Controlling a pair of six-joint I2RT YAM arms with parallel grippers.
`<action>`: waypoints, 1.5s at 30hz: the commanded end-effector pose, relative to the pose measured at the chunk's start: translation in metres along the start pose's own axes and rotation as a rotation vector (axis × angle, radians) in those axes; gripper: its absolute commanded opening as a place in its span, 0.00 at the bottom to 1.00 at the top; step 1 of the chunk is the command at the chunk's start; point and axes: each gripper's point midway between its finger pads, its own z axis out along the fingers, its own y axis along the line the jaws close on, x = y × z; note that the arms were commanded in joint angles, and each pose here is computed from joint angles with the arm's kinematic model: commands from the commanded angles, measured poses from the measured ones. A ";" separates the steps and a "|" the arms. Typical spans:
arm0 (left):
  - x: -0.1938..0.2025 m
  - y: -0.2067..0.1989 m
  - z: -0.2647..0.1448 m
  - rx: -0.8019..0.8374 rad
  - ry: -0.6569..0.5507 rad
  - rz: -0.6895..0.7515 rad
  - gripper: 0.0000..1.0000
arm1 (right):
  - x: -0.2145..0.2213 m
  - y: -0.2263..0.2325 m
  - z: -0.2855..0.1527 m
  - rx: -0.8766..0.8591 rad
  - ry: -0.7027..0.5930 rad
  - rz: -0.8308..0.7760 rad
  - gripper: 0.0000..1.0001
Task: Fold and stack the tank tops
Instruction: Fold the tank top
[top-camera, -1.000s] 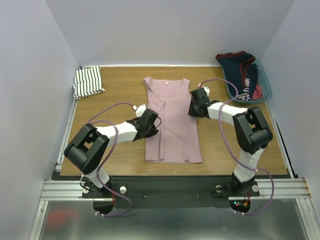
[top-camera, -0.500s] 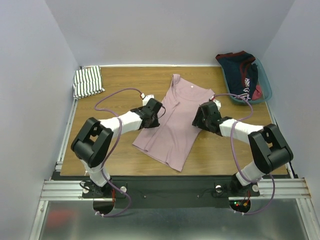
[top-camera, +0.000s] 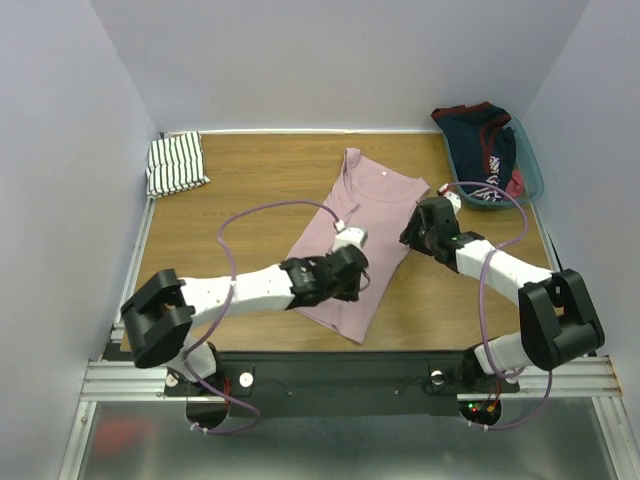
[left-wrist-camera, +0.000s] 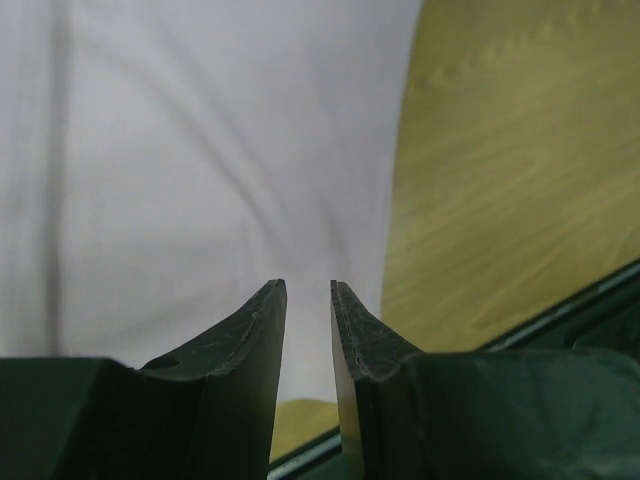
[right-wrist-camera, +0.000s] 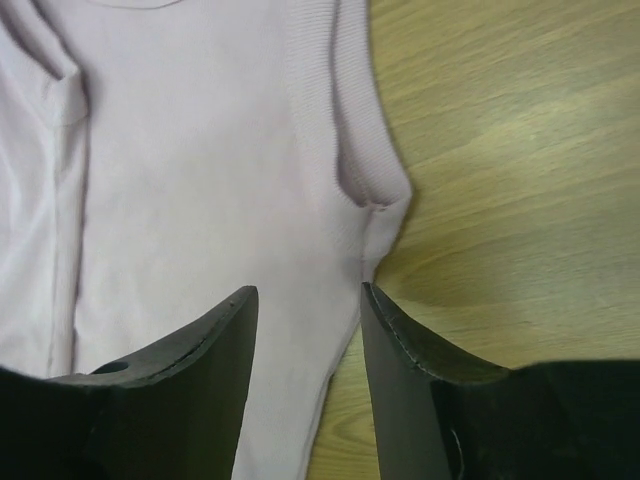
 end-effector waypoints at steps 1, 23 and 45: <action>0.049 -0.019 0.006 -0.018 0.091 0.061 0.36 | 0.006 -0.029 0.006 0.081 0.028 -0.003 0.50; 0.114 -0.052 0.009 -0.126 0.176 0.256 0.44 | 0.001 -0.037 0.035 0.136 0.039 -0.013 0.48; 0.129 -0.059 0.011 -0.139 0.207 0.310 0.41 | -0.019 -0.029 0.039 0.106 -0.007 -0.005 0.43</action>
